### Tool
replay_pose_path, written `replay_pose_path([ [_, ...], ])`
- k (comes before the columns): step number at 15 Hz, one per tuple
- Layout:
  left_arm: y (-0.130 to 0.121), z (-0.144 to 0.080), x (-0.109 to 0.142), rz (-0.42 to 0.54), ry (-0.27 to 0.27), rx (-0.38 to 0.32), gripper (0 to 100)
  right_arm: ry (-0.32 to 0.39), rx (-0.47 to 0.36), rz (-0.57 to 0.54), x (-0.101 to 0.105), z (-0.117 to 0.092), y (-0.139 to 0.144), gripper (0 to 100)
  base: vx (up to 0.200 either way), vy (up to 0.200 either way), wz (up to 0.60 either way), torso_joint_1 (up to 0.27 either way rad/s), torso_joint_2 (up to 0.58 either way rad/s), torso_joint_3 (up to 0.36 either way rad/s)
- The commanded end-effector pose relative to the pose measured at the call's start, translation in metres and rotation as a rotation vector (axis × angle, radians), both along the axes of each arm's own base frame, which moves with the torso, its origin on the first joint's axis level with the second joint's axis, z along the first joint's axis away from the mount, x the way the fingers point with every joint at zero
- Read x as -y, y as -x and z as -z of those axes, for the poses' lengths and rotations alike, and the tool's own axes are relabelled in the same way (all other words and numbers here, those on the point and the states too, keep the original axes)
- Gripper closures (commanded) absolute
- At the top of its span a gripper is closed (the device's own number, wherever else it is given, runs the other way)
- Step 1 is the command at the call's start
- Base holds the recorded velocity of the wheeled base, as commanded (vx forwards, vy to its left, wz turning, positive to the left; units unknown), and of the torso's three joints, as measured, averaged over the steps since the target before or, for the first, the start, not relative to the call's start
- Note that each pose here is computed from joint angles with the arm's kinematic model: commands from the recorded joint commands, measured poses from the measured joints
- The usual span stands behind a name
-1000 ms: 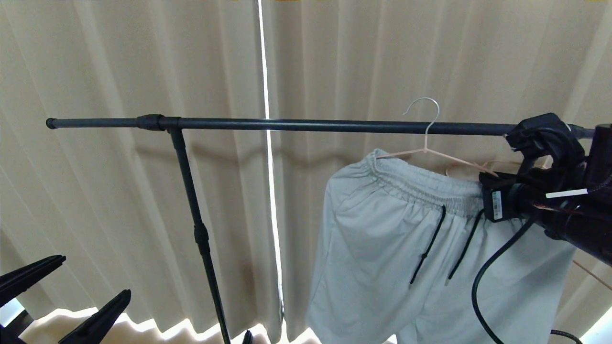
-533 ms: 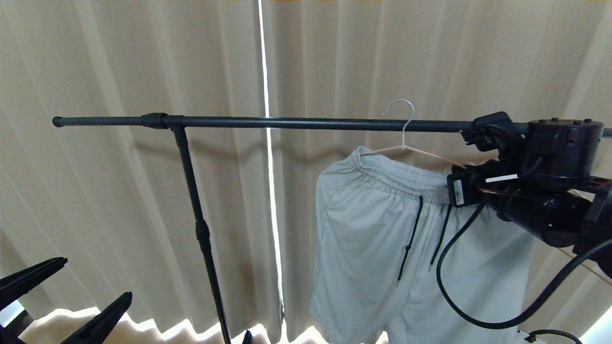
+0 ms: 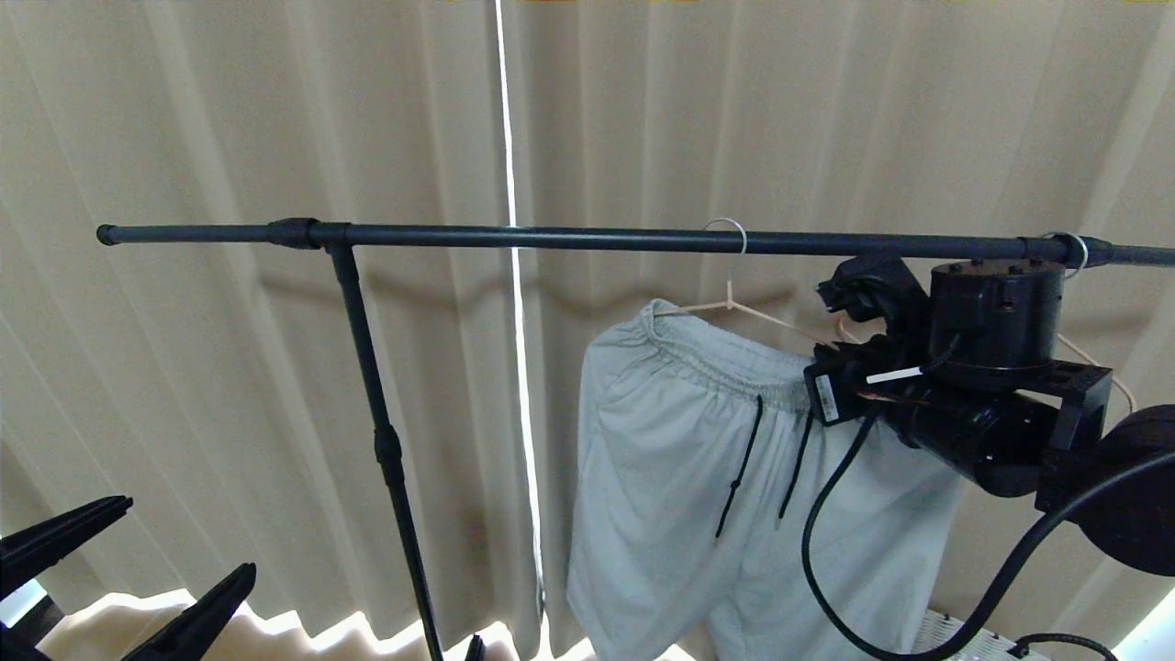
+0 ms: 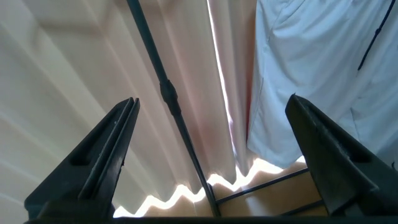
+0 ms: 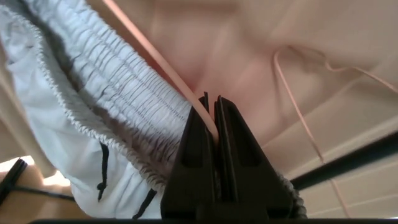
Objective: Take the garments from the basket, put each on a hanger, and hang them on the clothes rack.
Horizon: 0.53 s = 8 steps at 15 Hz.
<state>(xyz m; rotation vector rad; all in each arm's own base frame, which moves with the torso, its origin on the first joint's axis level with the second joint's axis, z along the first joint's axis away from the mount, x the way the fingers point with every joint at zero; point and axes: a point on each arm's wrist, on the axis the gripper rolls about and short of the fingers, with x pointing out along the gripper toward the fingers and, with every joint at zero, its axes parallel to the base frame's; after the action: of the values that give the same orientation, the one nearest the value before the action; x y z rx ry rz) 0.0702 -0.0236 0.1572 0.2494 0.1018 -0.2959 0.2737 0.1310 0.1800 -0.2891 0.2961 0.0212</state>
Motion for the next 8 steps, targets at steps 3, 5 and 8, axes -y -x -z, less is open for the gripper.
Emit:
replay_pose_path([
  [3,-0.0001,0.0004,0.0,0.0,-0.001,-0.002,0,0.011,-0.02,-0.016,-0.0049,0.006,0.0004,100,0.0,0.0,0.0,0.0,0.0,0.0],
  [5,0.0001,-0.0001,0.0,0.0,0.0,0.001,0,0.012,-0.023,-0.024,-0.0066,0.0063,0.0013,100,0.0,0.0,0.0,0.0,0.0,0.0],
  [8,0.0001,-0.0001,0.0,0.0,0.0,0.001,0,0.011,-0.021,-0.022,-0.0063,0.0061,0.0017,0,0.0,0.0,0.0,0.0,0.0,0.0],
])
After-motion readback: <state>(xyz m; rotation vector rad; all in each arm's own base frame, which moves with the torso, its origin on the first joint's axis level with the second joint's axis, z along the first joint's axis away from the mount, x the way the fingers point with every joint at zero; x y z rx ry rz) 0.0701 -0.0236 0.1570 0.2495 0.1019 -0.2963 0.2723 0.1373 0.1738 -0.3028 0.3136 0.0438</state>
